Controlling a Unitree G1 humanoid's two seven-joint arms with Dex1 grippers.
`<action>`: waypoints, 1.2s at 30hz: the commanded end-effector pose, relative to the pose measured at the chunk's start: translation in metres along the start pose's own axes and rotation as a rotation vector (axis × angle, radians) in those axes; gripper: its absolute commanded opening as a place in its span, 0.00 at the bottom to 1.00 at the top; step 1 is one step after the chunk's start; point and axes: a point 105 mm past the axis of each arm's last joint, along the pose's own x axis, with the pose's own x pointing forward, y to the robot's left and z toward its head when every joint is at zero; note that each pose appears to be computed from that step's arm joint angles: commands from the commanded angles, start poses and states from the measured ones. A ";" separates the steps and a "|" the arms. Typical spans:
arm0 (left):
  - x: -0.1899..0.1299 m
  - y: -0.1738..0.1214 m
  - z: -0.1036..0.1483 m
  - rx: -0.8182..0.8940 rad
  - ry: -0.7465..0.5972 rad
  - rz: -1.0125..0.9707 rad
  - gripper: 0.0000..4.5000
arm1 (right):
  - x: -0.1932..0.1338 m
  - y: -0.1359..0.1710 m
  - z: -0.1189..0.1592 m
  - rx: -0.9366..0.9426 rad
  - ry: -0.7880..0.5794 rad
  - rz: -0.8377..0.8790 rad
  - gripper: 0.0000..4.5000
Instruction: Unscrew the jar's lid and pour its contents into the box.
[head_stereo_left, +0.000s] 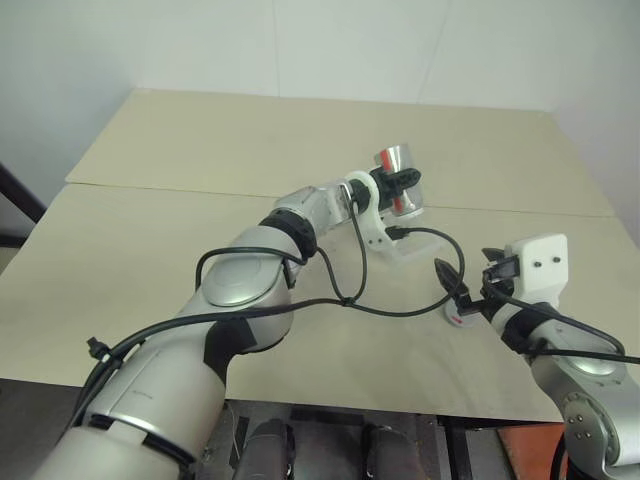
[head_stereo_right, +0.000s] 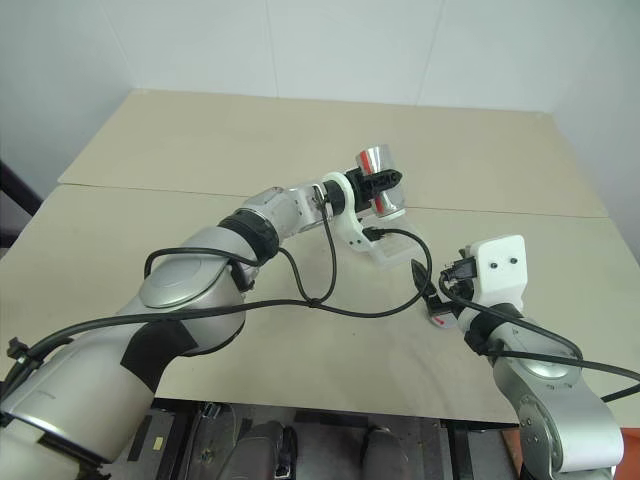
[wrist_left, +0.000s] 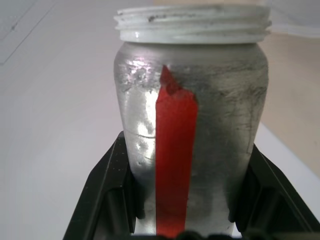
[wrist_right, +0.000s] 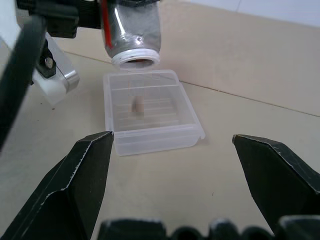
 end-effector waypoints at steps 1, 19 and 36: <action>0.000 0.007 -0.012 0.000 0.036 0.010 0.44 | -0.004 -0.001 0.008 -0.021 -0.034 -0.014 1.00; -0.023 -0.029 -0.053 -1.784 0.389 0.230 0.44 | 0.002 0.000 -0.003 -0.040 0.008 0.014 1.00; -0.065 -0.060 -0.022 -2.287 0.248 0.627 0.44 | 0.032 0.020 -0.008 -0.068 -0.001 0.144 1.00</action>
